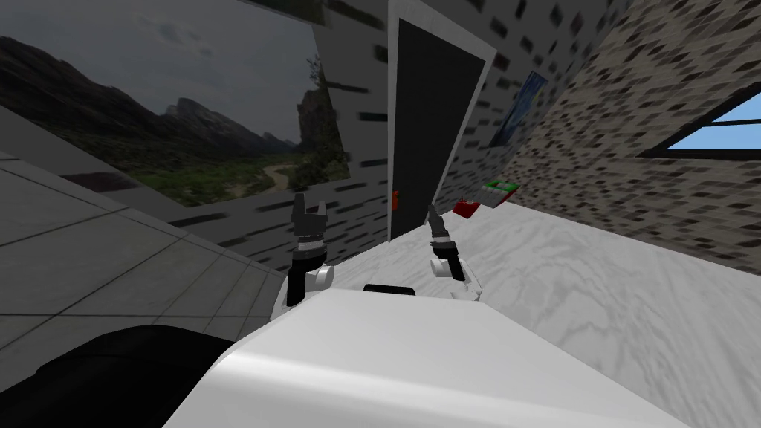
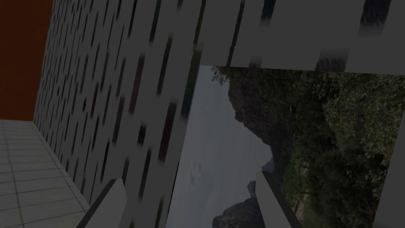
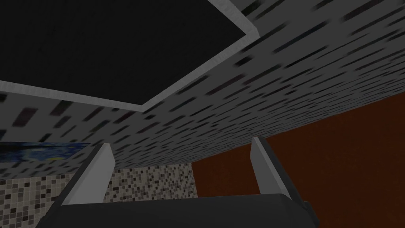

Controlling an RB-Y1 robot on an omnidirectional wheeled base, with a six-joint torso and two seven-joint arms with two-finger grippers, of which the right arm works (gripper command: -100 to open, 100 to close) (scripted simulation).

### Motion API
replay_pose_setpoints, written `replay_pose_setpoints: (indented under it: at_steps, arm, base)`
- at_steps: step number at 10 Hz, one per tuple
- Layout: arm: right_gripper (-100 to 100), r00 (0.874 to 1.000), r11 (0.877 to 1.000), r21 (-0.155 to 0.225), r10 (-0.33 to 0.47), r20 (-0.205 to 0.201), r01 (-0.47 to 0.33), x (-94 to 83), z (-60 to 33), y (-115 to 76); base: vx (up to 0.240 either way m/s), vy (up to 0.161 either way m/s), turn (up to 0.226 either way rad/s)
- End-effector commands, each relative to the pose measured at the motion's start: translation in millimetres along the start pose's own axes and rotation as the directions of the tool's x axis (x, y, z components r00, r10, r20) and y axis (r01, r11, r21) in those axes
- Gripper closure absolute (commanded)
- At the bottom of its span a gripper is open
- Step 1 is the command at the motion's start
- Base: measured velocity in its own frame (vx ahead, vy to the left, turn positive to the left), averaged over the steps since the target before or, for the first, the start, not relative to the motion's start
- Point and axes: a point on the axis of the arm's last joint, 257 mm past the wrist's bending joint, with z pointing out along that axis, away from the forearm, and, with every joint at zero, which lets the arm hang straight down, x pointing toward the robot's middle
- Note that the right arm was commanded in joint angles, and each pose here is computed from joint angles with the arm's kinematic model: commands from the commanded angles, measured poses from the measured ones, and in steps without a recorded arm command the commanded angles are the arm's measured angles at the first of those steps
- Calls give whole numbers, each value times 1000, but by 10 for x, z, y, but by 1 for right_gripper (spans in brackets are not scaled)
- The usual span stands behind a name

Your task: Pull the door open

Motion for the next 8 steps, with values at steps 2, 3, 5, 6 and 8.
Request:
replay_pose_setpoints:
  at_steps: [2,3,5,6,8]
  arm:
    - [-100,999,999,21,-45,-29,45,117,21,-159]
    - [-100,996,997,27,-72,-44,73,179,37,-221]
    - [-100,989,991,41,-125,-78,129,310,58,-359]
    - [-100,983,986,53,-151,-100,157,394,52,-459]
    - [-100,970,975,61,-203,-136,213,519,68,-591]
  base:
    - [51,-31,51]
    - [78,-38,93]
    - [93,-49,98]
    - [87,-71,93]
    - [88,-77,97]
